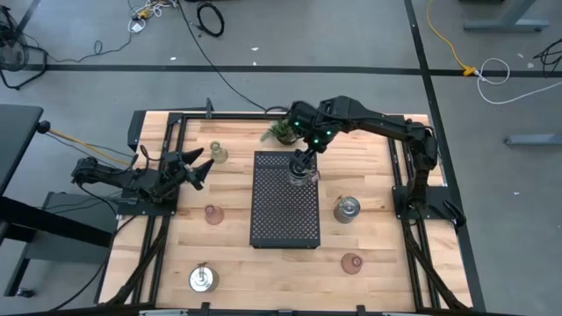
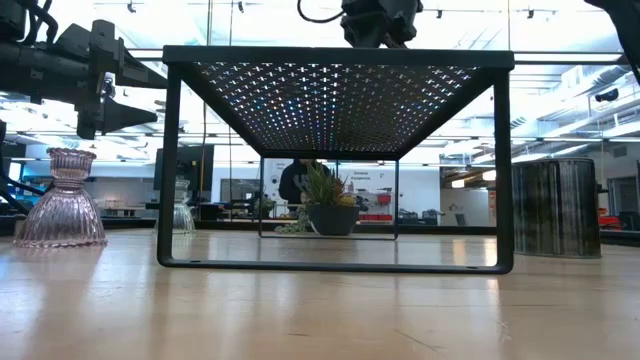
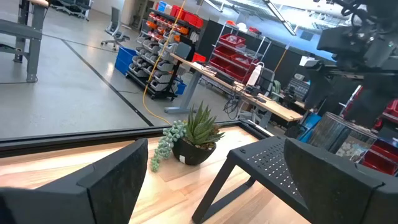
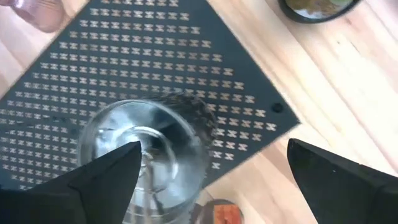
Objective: Pick & Place candle stick holders
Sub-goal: Put the right scented candle can on the shelf aligned with the other scented candle can
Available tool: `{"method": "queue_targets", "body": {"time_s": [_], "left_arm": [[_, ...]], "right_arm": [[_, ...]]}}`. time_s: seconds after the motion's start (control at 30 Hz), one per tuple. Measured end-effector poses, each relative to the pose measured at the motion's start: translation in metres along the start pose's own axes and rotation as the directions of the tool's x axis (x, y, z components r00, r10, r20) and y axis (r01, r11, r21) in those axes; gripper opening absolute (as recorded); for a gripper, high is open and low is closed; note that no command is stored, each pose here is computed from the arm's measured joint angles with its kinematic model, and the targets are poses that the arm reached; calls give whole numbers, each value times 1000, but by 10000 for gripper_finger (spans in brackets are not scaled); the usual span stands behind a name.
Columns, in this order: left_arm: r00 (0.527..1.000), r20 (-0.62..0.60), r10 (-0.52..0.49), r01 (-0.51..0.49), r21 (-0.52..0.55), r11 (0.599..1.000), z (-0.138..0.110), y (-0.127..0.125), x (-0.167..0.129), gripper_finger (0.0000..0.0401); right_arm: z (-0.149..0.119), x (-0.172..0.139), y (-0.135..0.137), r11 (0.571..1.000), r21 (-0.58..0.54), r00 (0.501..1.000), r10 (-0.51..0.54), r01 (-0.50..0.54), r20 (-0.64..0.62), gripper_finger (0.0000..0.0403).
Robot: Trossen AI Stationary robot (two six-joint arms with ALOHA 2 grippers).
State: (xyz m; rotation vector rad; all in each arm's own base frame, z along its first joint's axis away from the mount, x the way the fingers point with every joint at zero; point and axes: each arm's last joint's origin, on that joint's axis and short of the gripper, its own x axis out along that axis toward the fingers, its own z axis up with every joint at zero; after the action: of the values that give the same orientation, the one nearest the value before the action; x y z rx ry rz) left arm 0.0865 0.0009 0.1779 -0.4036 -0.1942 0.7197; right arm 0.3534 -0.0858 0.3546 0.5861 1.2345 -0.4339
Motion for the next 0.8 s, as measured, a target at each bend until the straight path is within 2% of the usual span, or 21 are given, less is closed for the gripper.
{"method": "queue_targets", "body": {"time_s": [0.37, 0.53, 0.7, 0.8], "left_arm": [[1000, 0, 0, 0, -1, 1000, 0, 0, 0, 378], [1000, 0, 0, 0, 0, 1000, 0, 0, 0, 378], [1000, 0, 0, 0, 0, 1000, 0, 0, 0, 378], [1000, 0, 0, 0, 0, 1000, 0, 0, 0, 378]], "right_arm": [[-11, -29, -13, 1000, 18, 999, 2, -3, 43, 400], [-27, -42, -17, 999, 29, 999, -27, 28, -19, 400], [-47, -56, -17, 999, 12, 999, -43, 43, 10, 400], [-61, -53, -19, 999, 39, 999, -29, 30, -30, 400]]}}
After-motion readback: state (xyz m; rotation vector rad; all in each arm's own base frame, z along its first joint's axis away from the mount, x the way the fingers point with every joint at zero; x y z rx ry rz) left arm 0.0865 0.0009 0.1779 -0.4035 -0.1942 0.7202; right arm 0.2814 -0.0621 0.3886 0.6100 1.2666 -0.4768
